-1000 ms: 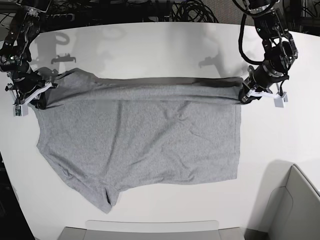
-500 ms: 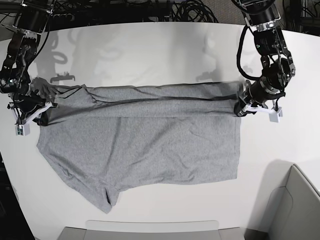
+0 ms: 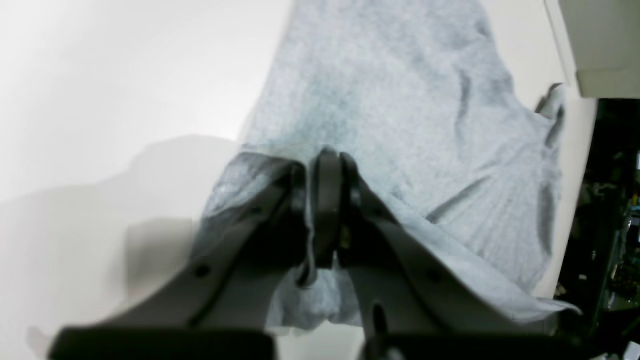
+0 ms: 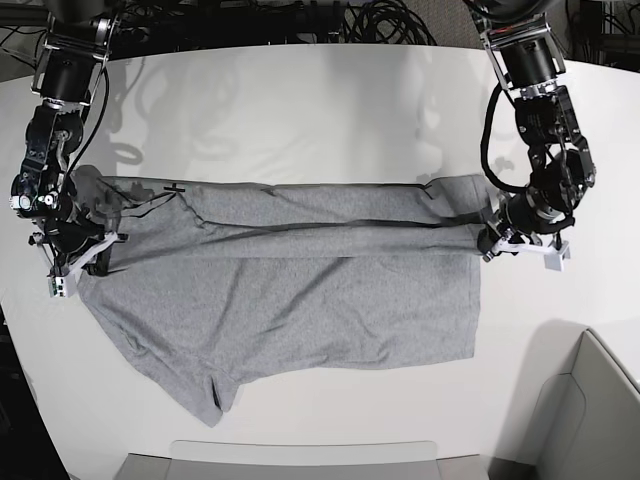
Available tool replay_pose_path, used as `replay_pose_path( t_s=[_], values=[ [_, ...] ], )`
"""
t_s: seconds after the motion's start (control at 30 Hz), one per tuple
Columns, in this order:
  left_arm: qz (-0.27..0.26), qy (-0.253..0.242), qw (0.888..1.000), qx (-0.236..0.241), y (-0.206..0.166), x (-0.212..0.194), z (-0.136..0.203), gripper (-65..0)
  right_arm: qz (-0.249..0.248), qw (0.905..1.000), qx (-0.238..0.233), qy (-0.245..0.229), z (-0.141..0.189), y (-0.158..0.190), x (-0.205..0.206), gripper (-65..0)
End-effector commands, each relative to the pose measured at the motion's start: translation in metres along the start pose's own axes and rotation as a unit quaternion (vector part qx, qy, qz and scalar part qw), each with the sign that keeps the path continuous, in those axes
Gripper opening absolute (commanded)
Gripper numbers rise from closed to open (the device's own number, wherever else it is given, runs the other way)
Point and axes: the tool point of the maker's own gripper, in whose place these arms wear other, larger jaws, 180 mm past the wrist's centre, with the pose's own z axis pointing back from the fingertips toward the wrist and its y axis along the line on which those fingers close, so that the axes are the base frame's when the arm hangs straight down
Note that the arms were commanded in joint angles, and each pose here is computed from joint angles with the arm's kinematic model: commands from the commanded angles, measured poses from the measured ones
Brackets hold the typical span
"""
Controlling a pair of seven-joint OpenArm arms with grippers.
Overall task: Fold the T-shirt properly
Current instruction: 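Lift the shoulder edge with both grippers and fold it over the shirt body, then lay the folded edge down and drag the shirt toward the robot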
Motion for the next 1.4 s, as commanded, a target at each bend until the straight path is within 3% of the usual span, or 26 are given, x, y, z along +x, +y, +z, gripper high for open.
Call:
replay_pose_path(
  t_s=[0.0,0.33,0.4,0.47,0.6,0.77,0.87,1.13,1.23,1.37],
  values=[
    [-0.010,-0.022,1.000,-0.013,-0.012,0.017,0.004,-65.0,0.008,0.9995,-0.011,-0.030,0.004,-0.011,0.023,-65.0],
    [0.001,-0.035,0.999,-0.011,-0.010,0.028,-0.003,-65.0,0.016,0.9997,0.011,-0.013,-0.020,0.000,0.010,-65.0],
    [-0.001,-0.036,0.999,-0.012,-0.011,0.029,-0.002,-59.4,0.016,0.9997,0.010,-0.014,-0.020,0.000,0.011,-64.8],
    [-0.001,-0.037,0.999,-0.012,-0.012,0.029,-0.002,-54.2,0.016,0.9997,0.009,-0.018,-0.019,-0.001,0.014,-56.9],
    [-0.006,-0.042,0.999,-0.017,-0.017,0.033,0.002,-53.0,0.026,0.9991,0.002,-0.033,-0.010,-0.012,0.029,-45.9],
    [-0.007,-0.048,0.999,-0.023,-0.020,0.036,0.005,-51.7,0.001,0.9977,0.023,-0.063,0.007,-0.018,0.046,-45.2],
    [-0.021,-0.053,0.998,-0.020,-0.018,0.028,0.016,-51.7,-0.024,0.9964,0.013,-0.080,0.027,-0.036,0.041,-45.2],
    [-0.058,-0.055,0.997,-0.008,-0.009,0.003,0.045,-51.7,-0.072,0.9952,-0.048,-0.046,0.086,-0.072,-0.026,-45.2],
    [-0.063,-0.053,0.997,-0.007,-0.008,-0.004,0.049,-51.7,-0.104,0.9938,-0.030,-0.027,0.090,-0.067,-0.053,-45.2],
    [-0.063,-0.051,0.997,-0.006,-0.008,-0.006,0.049,-51.5,-0.179,0.9838,-0.009,-0.002,0.086,-0.066,-0.089,-45.2]
  ],
)
